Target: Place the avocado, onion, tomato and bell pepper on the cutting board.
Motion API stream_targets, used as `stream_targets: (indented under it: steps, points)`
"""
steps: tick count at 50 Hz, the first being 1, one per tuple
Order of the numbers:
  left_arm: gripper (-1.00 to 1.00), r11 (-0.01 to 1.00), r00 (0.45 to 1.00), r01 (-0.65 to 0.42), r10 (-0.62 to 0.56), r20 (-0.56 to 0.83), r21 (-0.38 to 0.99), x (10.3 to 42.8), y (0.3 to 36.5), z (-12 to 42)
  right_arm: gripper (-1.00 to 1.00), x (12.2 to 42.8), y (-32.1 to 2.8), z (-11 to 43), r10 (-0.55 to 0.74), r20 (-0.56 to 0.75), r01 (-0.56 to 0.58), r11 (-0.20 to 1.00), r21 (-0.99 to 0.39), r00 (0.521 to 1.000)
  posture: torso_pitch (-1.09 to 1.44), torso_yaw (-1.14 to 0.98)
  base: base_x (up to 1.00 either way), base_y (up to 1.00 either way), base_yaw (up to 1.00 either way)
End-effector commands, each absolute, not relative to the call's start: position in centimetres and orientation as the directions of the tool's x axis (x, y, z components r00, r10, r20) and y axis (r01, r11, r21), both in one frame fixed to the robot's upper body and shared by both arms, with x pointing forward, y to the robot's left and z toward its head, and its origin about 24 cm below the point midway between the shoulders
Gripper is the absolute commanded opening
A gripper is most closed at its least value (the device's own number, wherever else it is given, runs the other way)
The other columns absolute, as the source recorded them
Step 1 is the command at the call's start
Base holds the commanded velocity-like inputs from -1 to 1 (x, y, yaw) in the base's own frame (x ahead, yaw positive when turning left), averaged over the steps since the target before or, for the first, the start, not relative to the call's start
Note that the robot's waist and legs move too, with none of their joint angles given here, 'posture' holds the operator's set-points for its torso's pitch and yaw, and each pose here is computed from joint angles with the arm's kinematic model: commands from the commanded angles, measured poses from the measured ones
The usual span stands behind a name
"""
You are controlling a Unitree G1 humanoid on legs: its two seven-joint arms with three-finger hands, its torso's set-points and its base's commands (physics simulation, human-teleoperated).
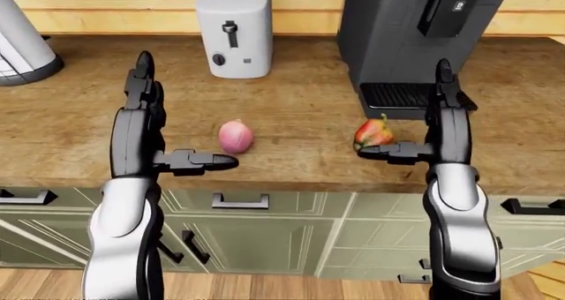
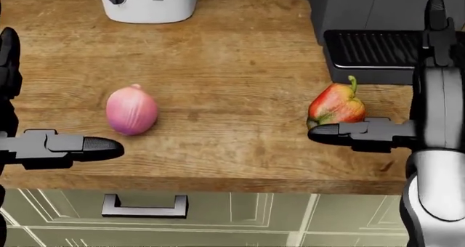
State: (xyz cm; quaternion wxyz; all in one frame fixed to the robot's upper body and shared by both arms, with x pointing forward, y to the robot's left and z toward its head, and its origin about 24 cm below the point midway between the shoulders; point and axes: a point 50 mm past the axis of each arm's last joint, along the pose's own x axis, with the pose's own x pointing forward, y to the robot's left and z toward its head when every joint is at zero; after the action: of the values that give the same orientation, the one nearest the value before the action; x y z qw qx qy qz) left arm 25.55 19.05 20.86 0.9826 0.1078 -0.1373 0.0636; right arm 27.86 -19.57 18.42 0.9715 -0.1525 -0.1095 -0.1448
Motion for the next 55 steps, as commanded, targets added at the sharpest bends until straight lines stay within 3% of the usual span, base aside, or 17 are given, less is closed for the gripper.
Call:
stream_targets:
  steps: [1,32,37,47,55]
  points:
    - [1.00,0.965,0.930,-0.169,0.089,0.358,0.199,25.2,18.9,22.2,1.00,27.6,-19.4,20.1,-0.242,0.347,0.343,0.900,-0.268,0.906,0.00,0.00,0.00,0.00,0.00]
    - [1.00,0.964,0.932,-0.176,0.098,0.350,0.200,25.3,19.2,21.5,1.00,27.6,-17.8,17.5,-0.173,0.279,0.260,0.914,-0.313,0.945,0.00,0.00,0.00,0.00,0.00]
    - [1.00,0.963,0.932,-0.178,0.100,0.350,0.200,25.4,19.2,21.5,0.76,27.7,-17.7,17.1,-0.171,0.268,0.253,0.915,-0.315,0.948,0.00,0.00,0.00,0.00,0.00]
    - [1.00,0.963,0.931,-0.179,0.099,0.352,0.203,25.3,19.3,21.6,0.58,27.6,-18.2,16.9,-0.181,0.256,0.262,0.906,-0.333,0.950,0.00,0.00,0.00,0.00,0.00]
    - [1.00,0.962,0.929,-0.178,0.096,0.358,0.205,25.2,19.2,22.0,0.58,27.4,-18.5,17.1,-0.186,0.252,0.266,0.903,-0.337,0.950,0.00,0.00,0.00,0.00,0.00]
